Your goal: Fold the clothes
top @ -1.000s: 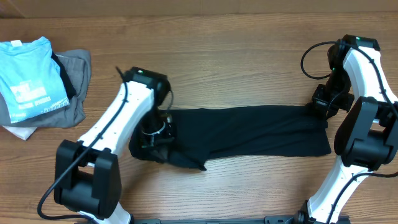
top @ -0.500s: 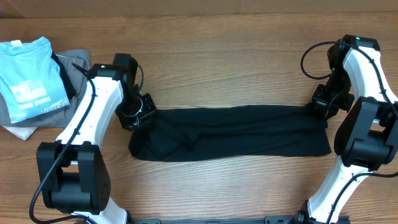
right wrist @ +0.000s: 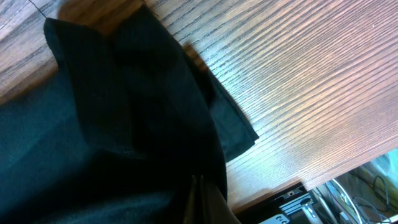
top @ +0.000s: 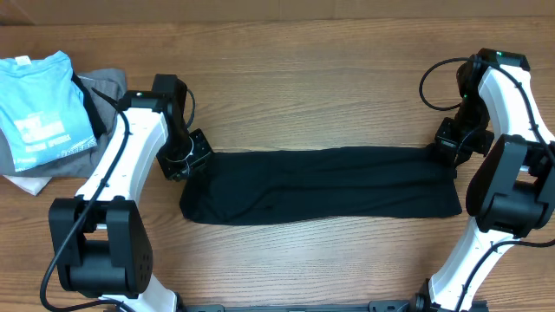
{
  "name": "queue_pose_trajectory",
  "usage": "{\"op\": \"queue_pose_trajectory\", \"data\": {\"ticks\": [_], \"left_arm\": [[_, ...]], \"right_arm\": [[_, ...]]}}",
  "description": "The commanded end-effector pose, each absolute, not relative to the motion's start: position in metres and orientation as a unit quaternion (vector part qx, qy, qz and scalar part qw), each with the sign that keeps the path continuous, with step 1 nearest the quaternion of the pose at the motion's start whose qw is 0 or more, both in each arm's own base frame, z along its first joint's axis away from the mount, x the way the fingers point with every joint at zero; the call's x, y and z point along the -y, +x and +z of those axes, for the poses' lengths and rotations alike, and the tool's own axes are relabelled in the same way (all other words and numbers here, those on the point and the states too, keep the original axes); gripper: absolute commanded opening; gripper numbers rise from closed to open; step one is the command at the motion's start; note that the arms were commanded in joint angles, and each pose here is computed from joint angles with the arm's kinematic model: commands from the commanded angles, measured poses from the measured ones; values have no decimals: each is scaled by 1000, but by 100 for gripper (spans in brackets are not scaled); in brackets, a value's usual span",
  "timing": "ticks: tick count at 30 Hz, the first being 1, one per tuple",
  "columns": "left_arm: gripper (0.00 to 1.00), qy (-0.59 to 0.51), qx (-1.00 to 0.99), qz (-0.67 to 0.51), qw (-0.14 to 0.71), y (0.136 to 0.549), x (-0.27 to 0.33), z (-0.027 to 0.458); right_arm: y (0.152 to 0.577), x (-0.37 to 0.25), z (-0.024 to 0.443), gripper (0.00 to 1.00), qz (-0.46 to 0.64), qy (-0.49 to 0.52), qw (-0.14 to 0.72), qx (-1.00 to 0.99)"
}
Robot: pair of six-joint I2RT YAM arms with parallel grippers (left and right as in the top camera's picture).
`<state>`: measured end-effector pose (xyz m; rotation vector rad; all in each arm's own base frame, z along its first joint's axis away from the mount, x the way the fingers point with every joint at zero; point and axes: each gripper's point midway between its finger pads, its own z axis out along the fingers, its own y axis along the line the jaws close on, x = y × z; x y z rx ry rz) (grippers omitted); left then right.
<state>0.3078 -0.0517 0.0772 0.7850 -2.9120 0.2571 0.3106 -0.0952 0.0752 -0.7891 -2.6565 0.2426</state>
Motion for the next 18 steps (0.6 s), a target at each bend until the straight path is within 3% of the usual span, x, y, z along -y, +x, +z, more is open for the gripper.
{"op": "queue_pose_trajectory", "data": {"ticks": [1, 6, 18], "left_arm": [[22, 271, 959, 65, 49, 302, 43, 74], [12, 253, 962, 90, 41, 309, 51, 78], [15, 228, 967, 110, 43, 311, 57, 86]], "right_arm": [[309, 99, 85, 4, 92, -282, 166, 941], [309, 99, 85, 5, 92, -282, 165, 941], [311, 95, 84, 5, 79, -281, 164, 942]]}}
